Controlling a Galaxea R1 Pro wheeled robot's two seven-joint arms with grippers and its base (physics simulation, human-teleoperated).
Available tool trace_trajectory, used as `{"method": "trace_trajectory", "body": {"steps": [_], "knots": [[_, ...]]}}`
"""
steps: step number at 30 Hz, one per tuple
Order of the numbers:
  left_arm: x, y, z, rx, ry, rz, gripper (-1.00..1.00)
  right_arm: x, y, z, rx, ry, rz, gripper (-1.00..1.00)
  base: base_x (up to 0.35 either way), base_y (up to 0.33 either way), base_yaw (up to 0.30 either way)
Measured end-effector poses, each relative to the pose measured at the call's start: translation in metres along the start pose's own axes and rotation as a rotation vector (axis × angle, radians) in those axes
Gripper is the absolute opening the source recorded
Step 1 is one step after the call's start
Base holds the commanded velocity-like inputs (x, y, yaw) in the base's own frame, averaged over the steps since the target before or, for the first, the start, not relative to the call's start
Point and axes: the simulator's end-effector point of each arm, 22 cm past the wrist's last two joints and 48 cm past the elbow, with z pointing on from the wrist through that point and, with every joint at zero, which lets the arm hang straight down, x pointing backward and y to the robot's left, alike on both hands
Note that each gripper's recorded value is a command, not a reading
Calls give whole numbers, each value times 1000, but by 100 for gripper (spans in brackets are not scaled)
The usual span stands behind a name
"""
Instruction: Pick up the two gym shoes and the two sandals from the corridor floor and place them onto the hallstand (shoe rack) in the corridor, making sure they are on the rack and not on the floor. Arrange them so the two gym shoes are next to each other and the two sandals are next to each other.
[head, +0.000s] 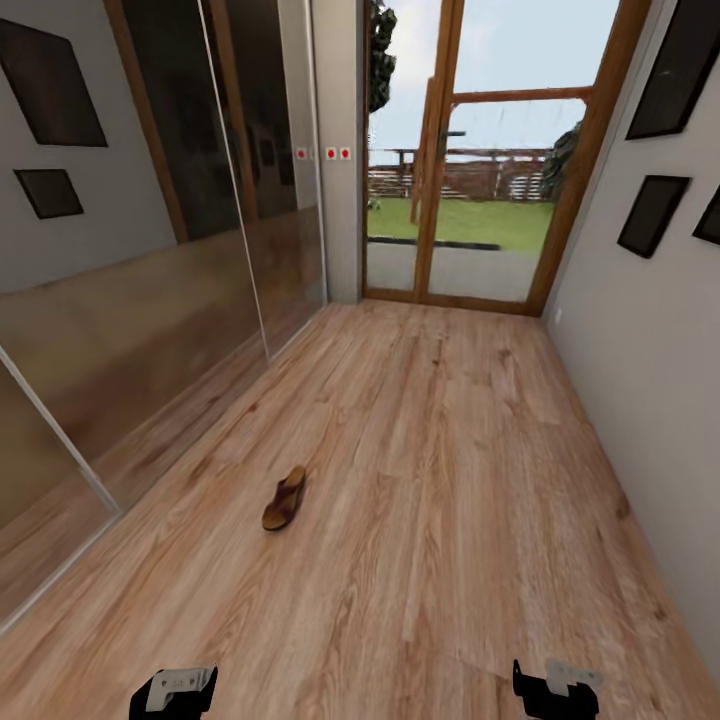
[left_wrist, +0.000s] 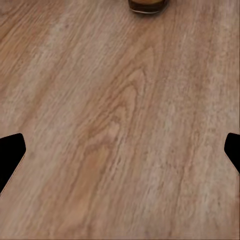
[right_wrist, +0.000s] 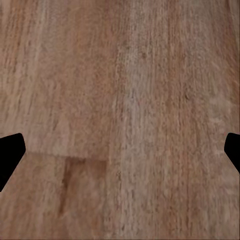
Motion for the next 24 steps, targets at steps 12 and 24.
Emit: {"method": "trace_trajectory", "body": {"steps": [12, 24], "knots": [[0, 0, 0, 0, 0, 0, 100, 0, -1, 0, 2, 0, -1, 100, 339, 0, 0], [0, 0, 0, 0, 0, 0, 100, 0, -1, 0, 2, 1, 0, 100, 339, 0, 0]]}}
